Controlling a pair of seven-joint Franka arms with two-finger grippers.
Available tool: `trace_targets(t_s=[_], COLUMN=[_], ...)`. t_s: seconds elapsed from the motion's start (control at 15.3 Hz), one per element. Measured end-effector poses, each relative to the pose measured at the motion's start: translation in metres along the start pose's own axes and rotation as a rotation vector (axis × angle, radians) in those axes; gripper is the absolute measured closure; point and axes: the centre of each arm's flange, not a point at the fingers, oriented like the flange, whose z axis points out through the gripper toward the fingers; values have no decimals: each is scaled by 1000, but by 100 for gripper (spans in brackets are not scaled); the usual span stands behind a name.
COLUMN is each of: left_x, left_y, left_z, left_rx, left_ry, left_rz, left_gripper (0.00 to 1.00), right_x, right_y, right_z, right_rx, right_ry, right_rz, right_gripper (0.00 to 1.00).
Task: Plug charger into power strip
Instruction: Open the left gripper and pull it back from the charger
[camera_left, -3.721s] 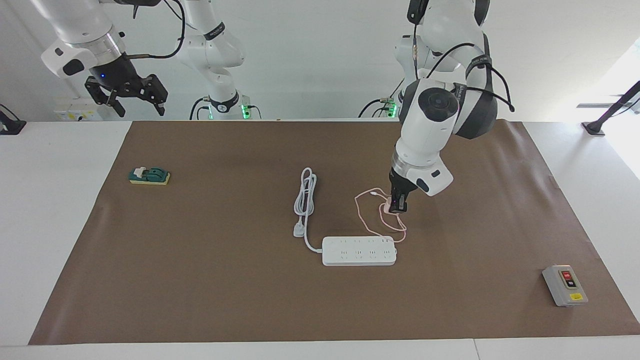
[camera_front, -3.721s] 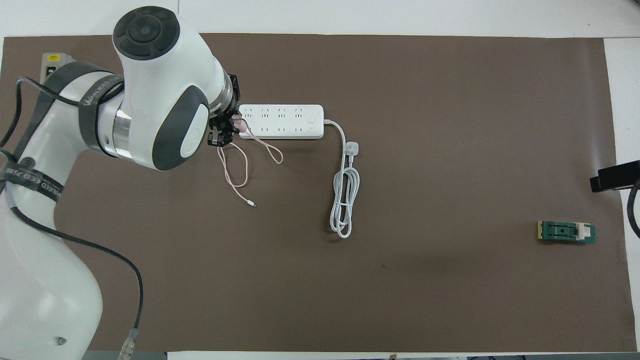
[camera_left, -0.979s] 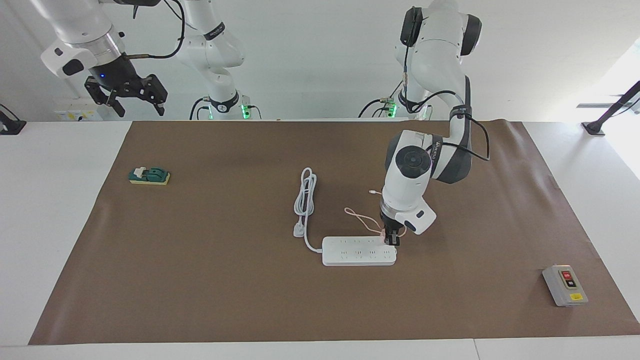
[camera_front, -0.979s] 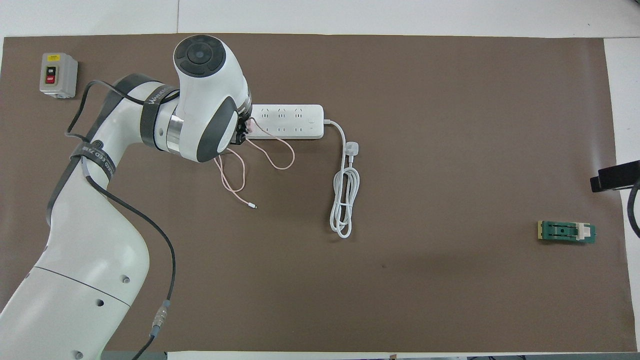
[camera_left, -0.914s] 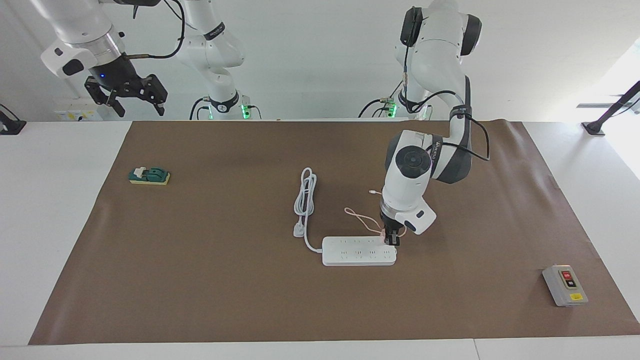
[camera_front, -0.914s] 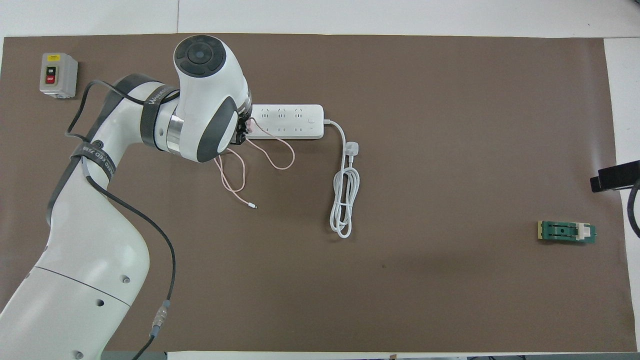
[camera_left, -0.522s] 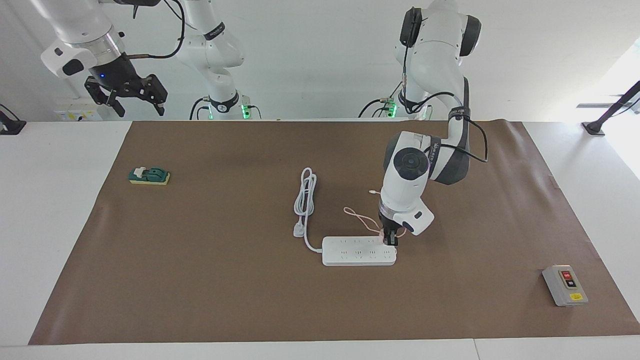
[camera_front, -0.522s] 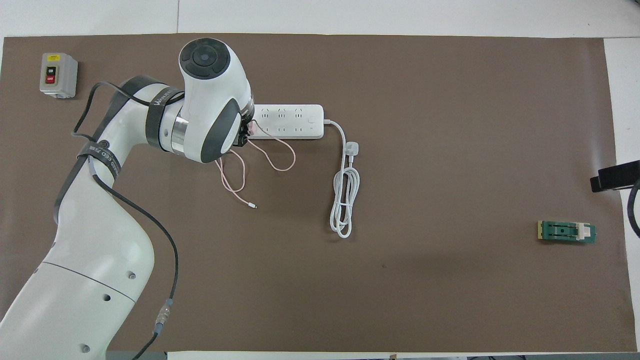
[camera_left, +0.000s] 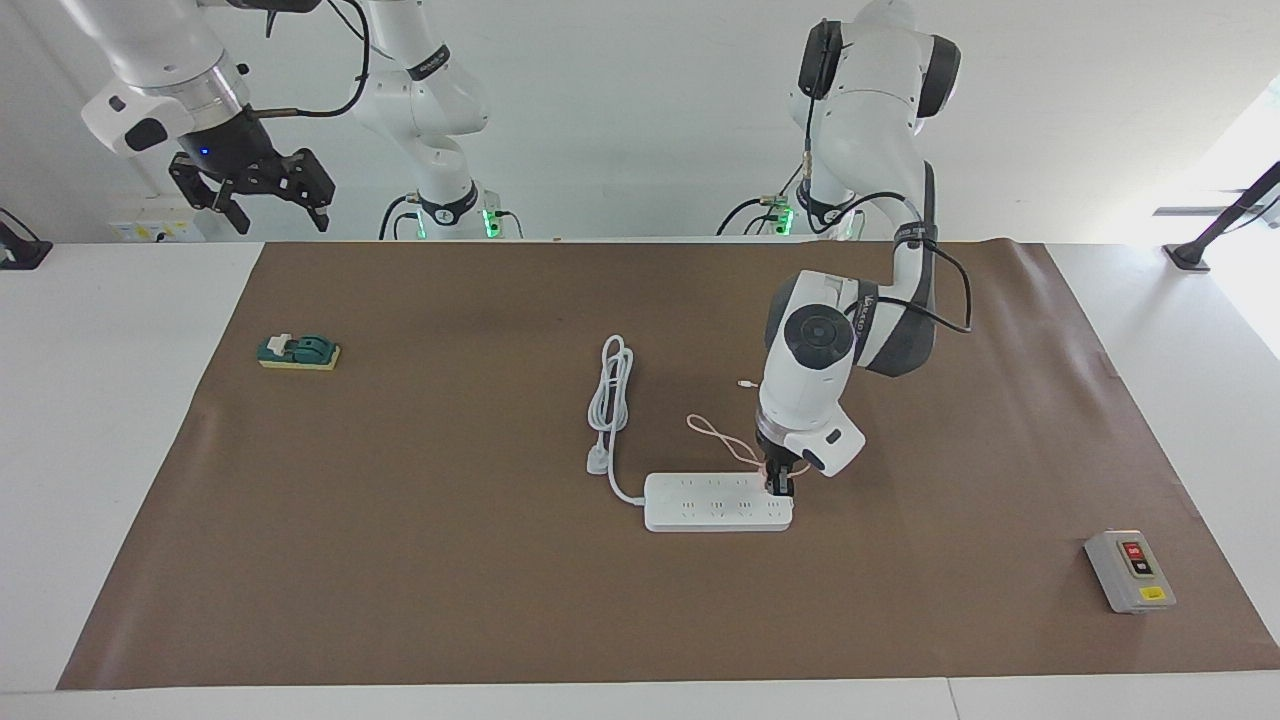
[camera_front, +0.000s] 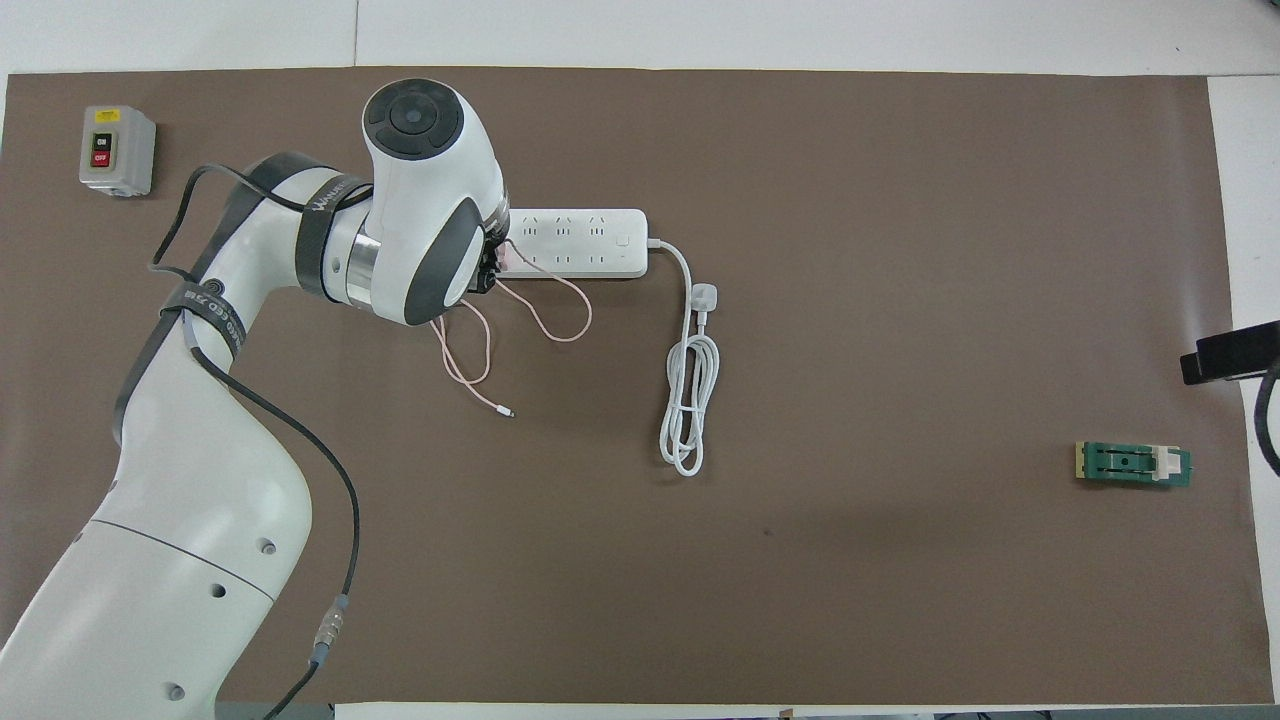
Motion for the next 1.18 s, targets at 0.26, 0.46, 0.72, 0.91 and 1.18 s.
trace_targets(t_s=[0.26,0.46,0.72,0.91,1.18], left_x=[4,11,39,70,125], left_y=[0,0,-1,-3,-2], left_z=[-5,-34,-96,-129,-154], left_rx=[1,-20,-84,-110,-106], left_ry=[2,2,-5,5,28], left_rz=[88,95,153,298,558], left_gripper=[52,22,0,0,0], right_x=[0,0,0,0,0], right_y=[0,0,0,0,0], right_z=[0,0,0,0,0], right_rx=[0,0,0,0,0], right_ry=[0,0,0,0,0], right_rz=[0,0,0,0,-1], right_gripper=[0,0,0,0,0])
